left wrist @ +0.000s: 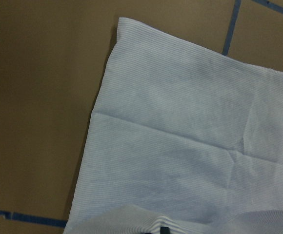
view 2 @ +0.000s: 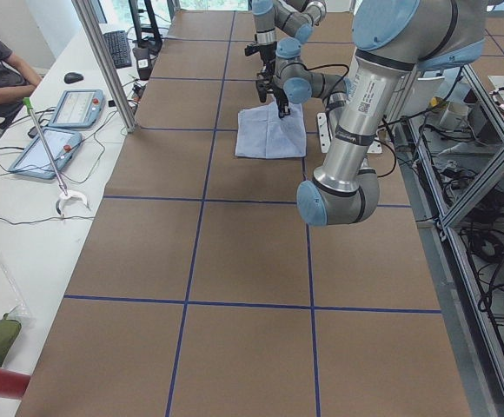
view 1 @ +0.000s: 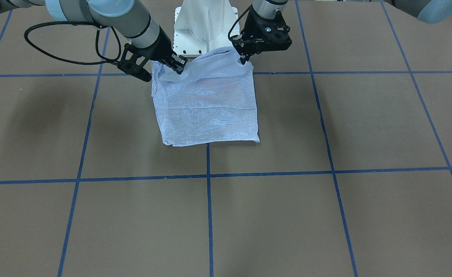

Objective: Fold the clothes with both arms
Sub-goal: 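Lift the near edge with both grippers and fold it farther from the robot, then lay the folded edge onto the shirt's far half with both grippers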

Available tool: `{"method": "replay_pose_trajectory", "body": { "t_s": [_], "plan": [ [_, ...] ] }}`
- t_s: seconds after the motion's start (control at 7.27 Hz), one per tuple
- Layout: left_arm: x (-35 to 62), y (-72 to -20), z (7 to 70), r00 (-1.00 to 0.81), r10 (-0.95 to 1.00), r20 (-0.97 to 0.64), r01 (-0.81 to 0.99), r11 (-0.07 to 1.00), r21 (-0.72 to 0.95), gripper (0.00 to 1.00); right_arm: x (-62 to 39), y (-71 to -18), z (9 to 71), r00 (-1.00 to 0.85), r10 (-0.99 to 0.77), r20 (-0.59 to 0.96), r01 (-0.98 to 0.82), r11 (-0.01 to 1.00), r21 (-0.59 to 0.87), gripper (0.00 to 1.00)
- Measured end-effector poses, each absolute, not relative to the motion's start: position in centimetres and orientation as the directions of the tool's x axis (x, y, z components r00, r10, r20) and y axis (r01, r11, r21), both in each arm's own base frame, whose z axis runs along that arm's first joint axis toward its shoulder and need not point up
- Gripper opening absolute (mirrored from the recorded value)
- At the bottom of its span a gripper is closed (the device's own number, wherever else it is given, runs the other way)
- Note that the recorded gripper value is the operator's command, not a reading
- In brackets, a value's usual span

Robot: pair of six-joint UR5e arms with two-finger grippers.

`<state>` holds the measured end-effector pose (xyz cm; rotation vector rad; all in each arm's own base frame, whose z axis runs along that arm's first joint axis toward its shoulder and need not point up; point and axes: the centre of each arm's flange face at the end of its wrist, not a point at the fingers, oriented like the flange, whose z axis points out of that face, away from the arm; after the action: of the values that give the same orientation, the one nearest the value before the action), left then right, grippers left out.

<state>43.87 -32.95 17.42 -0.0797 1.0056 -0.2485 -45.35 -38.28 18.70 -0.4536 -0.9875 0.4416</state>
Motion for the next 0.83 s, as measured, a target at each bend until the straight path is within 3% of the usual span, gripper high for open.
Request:
{"method": "replay_pose_trajectory", "body": {
  "t_s": [0.83],
  "plan": [
    [47.7,-39.9,23.3,0.524,-0.243,-0.817,0.219,0.965,-0.146,0.00,-49.6,-44.4,20.0,0.507,0.557,0.657,-0.243,0.824,-0.512,0.00]
  ]
}}
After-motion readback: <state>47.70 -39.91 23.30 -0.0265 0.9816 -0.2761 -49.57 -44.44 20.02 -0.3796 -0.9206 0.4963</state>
